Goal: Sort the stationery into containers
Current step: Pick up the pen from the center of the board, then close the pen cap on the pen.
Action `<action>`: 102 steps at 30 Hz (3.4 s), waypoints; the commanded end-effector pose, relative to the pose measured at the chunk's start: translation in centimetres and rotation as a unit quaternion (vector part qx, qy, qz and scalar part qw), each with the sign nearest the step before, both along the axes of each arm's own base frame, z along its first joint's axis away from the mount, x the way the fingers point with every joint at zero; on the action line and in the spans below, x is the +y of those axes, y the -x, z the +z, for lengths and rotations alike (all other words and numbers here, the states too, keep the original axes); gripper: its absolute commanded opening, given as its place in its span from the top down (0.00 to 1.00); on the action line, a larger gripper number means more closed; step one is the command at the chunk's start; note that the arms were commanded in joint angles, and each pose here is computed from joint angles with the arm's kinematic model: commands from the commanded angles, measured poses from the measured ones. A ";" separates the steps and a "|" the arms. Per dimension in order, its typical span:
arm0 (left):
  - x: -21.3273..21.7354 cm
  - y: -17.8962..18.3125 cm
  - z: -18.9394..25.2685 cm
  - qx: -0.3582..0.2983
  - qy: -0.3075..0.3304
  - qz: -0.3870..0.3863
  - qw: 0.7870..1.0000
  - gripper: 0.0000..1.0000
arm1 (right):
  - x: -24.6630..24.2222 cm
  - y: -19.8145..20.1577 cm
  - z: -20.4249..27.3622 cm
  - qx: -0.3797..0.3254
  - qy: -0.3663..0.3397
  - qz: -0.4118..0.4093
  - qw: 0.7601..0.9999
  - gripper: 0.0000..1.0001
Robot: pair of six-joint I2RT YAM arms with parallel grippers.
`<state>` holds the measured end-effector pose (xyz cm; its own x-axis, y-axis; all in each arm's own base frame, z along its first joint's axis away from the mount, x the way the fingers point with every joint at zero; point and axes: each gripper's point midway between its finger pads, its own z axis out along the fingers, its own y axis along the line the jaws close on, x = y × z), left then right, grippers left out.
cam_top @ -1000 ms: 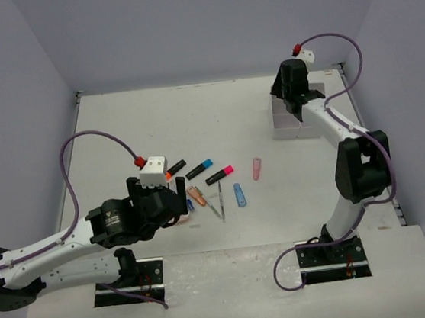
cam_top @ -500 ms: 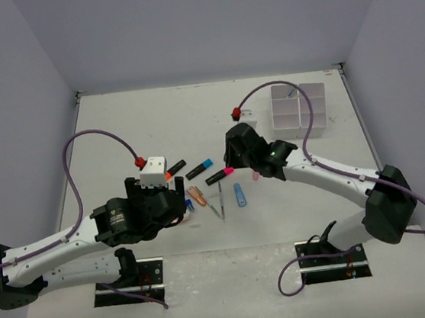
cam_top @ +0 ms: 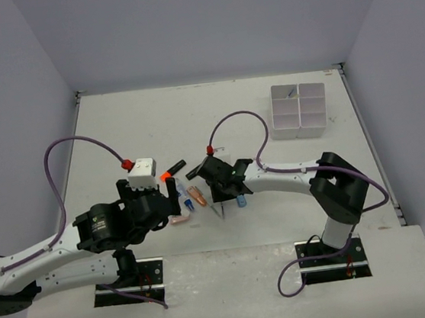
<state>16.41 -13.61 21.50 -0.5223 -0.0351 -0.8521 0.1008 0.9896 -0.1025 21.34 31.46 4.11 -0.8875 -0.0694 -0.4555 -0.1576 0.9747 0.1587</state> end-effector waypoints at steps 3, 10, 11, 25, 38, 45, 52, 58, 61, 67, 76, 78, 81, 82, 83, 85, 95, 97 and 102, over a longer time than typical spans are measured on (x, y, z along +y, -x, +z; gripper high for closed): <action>-0.8 -0.3 0.2 -0.008 0.010 -0.005 1.000 0.00 | 1.5 -0.2 -0.6 0.008 -0.010 -0.011 1.000 0.70; -1.0 -0.2 0.1 -0.005 0.008 -0.009 1.000 0.00 | 0.4 -0.2 -1.9 0.009 0.014 -0.028 0.999 0.74; -1.0 -0.2 0.0 -0.005 0.007 -0.009 1.000 0.00 | 0.3 -0.1 -2.1 0.010 0.016 -0.028 0.999 0.75; -1.2 0.2 -0.3 0.016 0.027 0.004 1.000 0.00 | -3.1 -0.8 -3.2 -0.002 0.081 -0.075 0.994 1.00; -4.8 3.8 -6.3 0.211 0.167 0.213 0.939 0.00 | -7.7 -1.2 8.7 -0.115 0.023 -0.112 0.987 1.00; -7.4 3.9 -9.6 0.241 0.154 0.332 0.899 0.04 | -8.7 -1.2 11.5 -0.157 -0.016 -0.114 0.981 1.00; -7.0 1.5 -12.6 0.214 0.171 0.427 0.862 0.21 | -9.7 -0.5 11.0 -0.157 -0.024 -0.113 0.981 1.00; -7.6 0.6 -14.4 0.228 0.183 0.434 0.852 0.38 | -10.9 -0.1 11.3 -0.169 -0.031 -0.116 0.978 1.00; -7.8 0.2 -15.5 0.237 0.176 0.433 0.852 0.46 | -11.1 0.1 11.0 -0.168 -0.028 -0.113 0.979 1.00; -8.0 0.7 -17.1 0.253 0.151 0.437 0.850 0.50 | -11.3 0.1 10.6 -0.169 -0.020 -0.110 0.979 1.00; -6.9 1.2 -18.6 0.251 0.131 0.449 0.848 0.52 | -10.5 0.0 10.2 -0.166 -0.024 -0.097 0.981 1.00; -6.7 1.3 -19.0 0.252 0.130 0.448 0.848 0.52 | -10.4 0.0 10.1 -0.164 -0.023 -0.095 0.982 1.00; -6.8 1.3 -19.6 0.252 0.133 0.439 0.852 0.52 | -10.1 0.0 9.9 -0.161 -0.023 -0.090 0.983 1.00; -6.9 1.3 -19.8 0.253 0.135 0.437 0.852 0.52 | -10.0 0.0 9.9 -0.161 -0.023 -0.089 0.983 1.00; -6.9 1.3 -20.0 0.255 0.137 0.436 0.852 0.52 | -9.9 -0.1 9.9 -0.161 -0.024 -0.088 0.983 1.00; -7.1 1.4 -20.3 0.261 0.136 0.435 0.851 0.52 | -9.7 -0.1 9.6 -0.157 -0.020 -0.085 0.984 1.00; -7.6 2.0 -21.2 0.281 0.125 0.429 0.849 0.66 | -9.4 -0.1 9.8 -0.156 -0.022 -0.080 0.984 1.00; -7.5 2.1 -21.3 0.281 0.123 0.430 0.849 0.71 | -9.5 -0.1 9.9 -0.158 -0.024 -0.080 0.984 1.00; -7.3 2.2 -21.4 0.284 0.123 0.423 0.852 0.97 | -8.6 0.3 10.1 -0.154 -0.053 -0.059 0.985 1.00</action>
